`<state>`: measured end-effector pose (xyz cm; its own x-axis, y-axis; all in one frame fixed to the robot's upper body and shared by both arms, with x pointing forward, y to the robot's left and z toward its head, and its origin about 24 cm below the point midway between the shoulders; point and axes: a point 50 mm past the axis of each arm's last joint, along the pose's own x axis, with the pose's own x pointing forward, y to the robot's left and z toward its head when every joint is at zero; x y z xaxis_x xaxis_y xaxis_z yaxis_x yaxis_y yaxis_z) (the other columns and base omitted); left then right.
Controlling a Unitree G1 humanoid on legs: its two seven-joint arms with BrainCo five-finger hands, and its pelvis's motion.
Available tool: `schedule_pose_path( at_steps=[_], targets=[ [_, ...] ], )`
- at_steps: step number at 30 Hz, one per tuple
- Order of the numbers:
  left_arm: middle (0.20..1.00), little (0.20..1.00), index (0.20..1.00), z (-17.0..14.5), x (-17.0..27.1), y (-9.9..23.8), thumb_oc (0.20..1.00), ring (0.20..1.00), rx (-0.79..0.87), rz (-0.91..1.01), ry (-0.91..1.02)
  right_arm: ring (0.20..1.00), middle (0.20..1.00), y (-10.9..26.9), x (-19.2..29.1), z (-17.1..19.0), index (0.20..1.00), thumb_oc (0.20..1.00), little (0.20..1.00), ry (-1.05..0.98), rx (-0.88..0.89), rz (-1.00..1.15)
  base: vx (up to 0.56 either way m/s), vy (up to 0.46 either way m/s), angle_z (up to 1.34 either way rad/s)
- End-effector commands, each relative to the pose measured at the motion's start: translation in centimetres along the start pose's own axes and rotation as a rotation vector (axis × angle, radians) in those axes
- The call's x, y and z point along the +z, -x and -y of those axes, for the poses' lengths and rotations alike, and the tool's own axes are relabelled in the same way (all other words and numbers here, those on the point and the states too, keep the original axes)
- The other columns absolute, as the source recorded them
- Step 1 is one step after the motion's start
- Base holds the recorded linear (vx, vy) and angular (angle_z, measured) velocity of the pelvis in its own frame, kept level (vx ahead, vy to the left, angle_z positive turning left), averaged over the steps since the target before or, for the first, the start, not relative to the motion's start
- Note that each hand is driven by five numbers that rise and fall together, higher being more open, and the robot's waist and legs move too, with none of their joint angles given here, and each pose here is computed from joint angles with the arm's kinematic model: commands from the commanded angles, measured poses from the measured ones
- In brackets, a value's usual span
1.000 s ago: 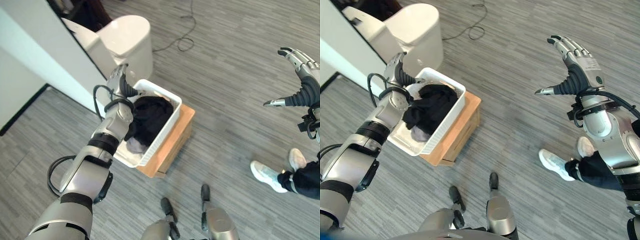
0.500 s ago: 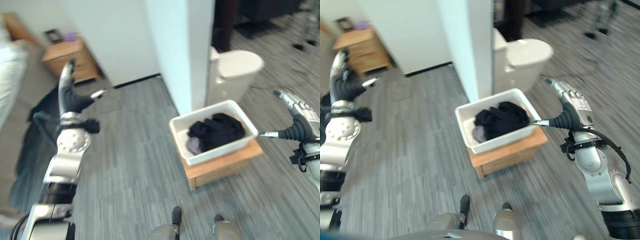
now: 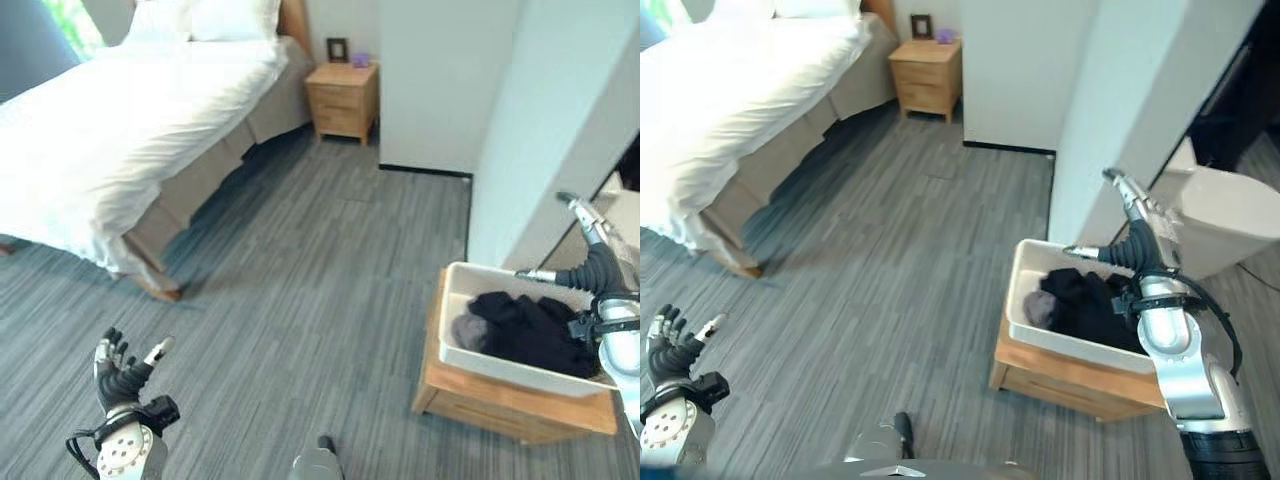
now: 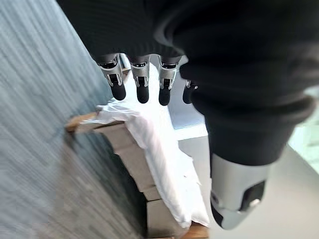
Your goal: Pick up bed clothes into laundry basket.
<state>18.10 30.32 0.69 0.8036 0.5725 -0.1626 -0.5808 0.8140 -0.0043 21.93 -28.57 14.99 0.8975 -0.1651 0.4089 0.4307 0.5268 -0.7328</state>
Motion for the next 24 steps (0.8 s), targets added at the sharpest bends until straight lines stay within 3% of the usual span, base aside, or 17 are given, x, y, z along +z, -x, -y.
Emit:
schedule_pose_path(
  at_steps=[1, 10, 16, 20, 24],
  targets=[
    [1.000, 1.000, 1.000, -1.3, 4.1, -0.7, 1.000, 1.000, -0.009, 0.161, 0.040, 1.000, 1.000, -2.6, 2.2, 3.0, 1.000, 1.000, 1.000, -0.031, -0.178, 0.127, -0.11, 0.149, 3.12],
    [1.000, 1.000, 1.000, 3.3, 4.3, 0.2, 1.000, 1.000, -0.269, 0.159, 0.034, 1.000, 1.000, -1.6, -0.4, 2.3, 1.000, 1.000, 1.000, -0.102, -0.225, -0.025, 0.01, 0.365, 1.48],
    [1.000, 1.000, 1.000, 6.9, 6.3, -0.7, 1.000, 1.000, -0.392, 0.252, -0.005, 1.000, 1.000, 0.2, -2.2, 1.2, 1.000, 1.000, 1.000, -0.184, -0.229, -0.119, 0.02, 0.116, 1.41],
    [1.000, 1.000, 1.000, 9.0, 8.0, -0.7, 1.000, 1.000, -0.444, 0.348, -0.030, 1.000, 1.000, 2.6, -3.8, -0.6, 1.000, 1.000, 1.000, -0.434, -0.241, -0.237, 0.11, 0.021, 1.97],
    [1.000, 1.000, 1.000, 8.8, 9.1, -0.3, 1.000, 1.000, -0.416, 0.430, -0.049, 1.000, 1.000, 4.3, -3.9, -4.2, 1.000, 1.000, 1.000, -0.676, -0.169, -0.318, 0.08, 0.001, 1.11]
  ],
)
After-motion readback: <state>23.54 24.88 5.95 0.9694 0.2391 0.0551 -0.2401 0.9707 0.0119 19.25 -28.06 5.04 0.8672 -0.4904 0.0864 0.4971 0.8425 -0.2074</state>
